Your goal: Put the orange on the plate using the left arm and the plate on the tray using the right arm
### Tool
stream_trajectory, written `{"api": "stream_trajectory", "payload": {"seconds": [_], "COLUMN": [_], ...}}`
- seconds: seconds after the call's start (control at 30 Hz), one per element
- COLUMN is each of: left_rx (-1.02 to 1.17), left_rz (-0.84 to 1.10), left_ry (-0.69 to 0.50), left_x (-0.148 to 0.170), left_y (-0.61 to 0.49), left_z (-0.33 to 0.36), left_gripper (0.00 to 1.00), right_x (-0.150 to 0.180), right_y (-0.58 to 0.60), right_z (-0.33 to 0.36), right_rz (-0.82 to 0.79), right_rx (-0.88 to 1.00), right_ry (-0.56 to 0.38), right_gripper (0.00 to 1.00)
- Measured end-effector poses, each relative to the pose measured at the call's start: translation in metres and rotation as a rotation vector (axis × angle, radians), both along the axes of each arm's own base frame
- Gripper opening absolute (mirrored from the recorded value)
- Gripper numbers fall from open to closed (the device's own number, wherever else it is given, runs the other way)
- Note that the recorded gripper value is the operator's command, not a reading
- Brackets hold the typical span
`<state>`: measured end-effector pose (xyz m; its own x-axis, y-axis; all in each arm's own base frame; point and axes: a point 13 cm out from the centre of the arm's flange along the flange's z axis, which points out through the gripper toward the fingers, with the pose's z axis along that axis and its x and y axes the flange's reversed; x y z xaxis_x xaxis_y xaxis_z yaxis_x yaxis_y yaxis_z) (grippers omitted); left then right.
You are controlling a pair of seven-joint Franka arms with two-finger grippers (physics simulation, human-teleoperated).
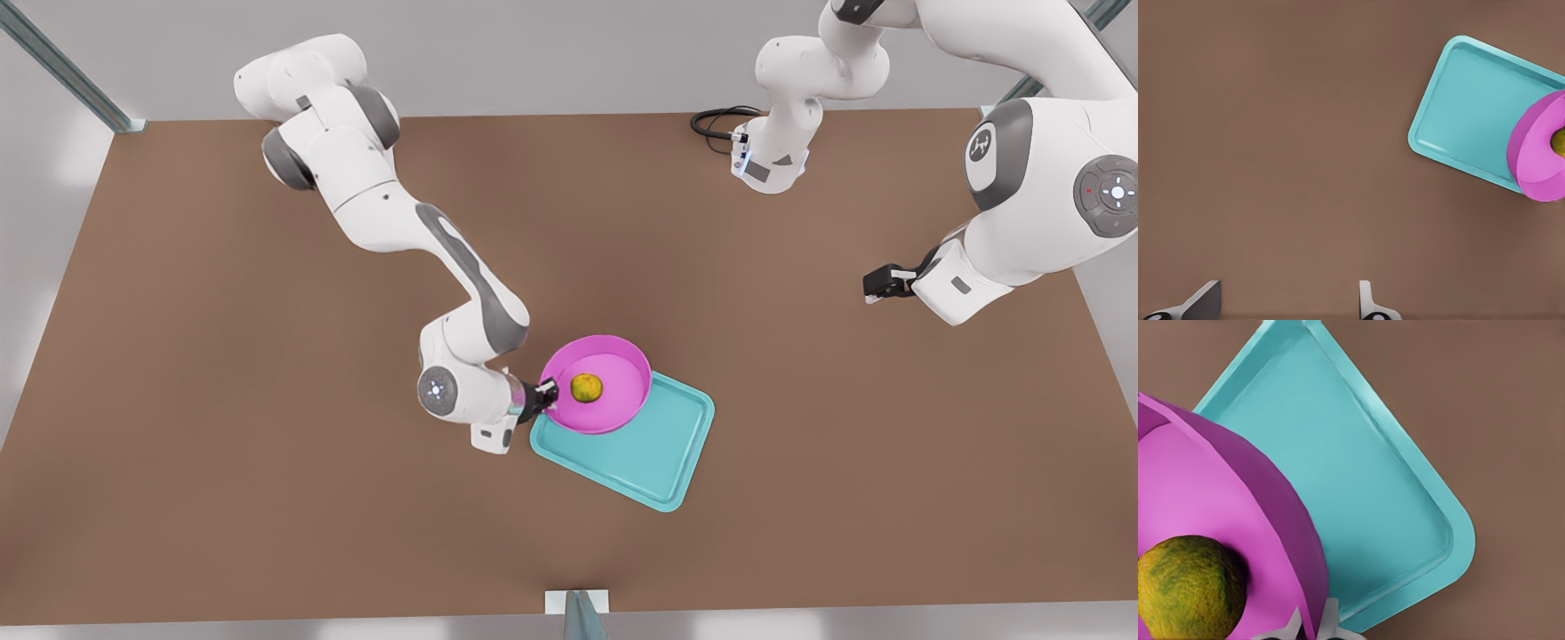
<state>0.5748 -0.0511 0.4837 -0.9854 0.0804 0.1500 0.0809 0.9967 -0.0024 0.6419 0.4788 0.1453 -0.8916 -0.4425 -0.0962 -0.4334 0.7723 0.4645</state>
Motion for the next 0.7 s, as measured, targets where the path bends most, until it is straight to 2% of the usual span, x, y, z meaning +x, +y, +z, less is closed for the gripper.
{"api": "stream_trajectory", "payload": {"seconds": [0.3, 0.33, 0.37, 0.57, 0.63, 0.7], "left_rx": [0.001, 0.001, 0.001, 0.001, 0.001, 0.001], "left_rz": [0.002, 0.002, 0.002, 0.002, 0.003, 0.003], "left_ry": [0.002, 0.003, 0.003, 0.005, 0.003, 0.002], "left_x": [-0.001, -0.001, -0.001, 0.000, 0.000, 0.000], "left_y": [0.001, 0.001, 0.001, 0.001, 0.001, 0.001], "left_z": [0.000, 0.000, 0.000, -0.002, -0.001, 0.000], "left_gripper": [1.00, 1.00, 1.00, 1.00, 1.00, 1.00], "right_x": [0.013, 0.010, 0.007, 0.001, 0.025, 0.062], "right_y": [0.008, 0.012, 0.017, 0.034, 0.004, -0.107], "right_z": [-0.021, -0.022, -0.022, 0.011, 0.047, 0.097], "right_rz": [-0.195, -0.206, -0.214, -0.262, -0.313, -0.374], "right_rx": [-0.012, -0.014, -0.016, -0.010, -0.009, -0.119], "right_ry": [0.063, 0.069, 0.075, 0.077, 0.044, -0.007], "right_gripper": [0.21, 0.35, 1.00, 1.00, 1.00, 1.00]}}
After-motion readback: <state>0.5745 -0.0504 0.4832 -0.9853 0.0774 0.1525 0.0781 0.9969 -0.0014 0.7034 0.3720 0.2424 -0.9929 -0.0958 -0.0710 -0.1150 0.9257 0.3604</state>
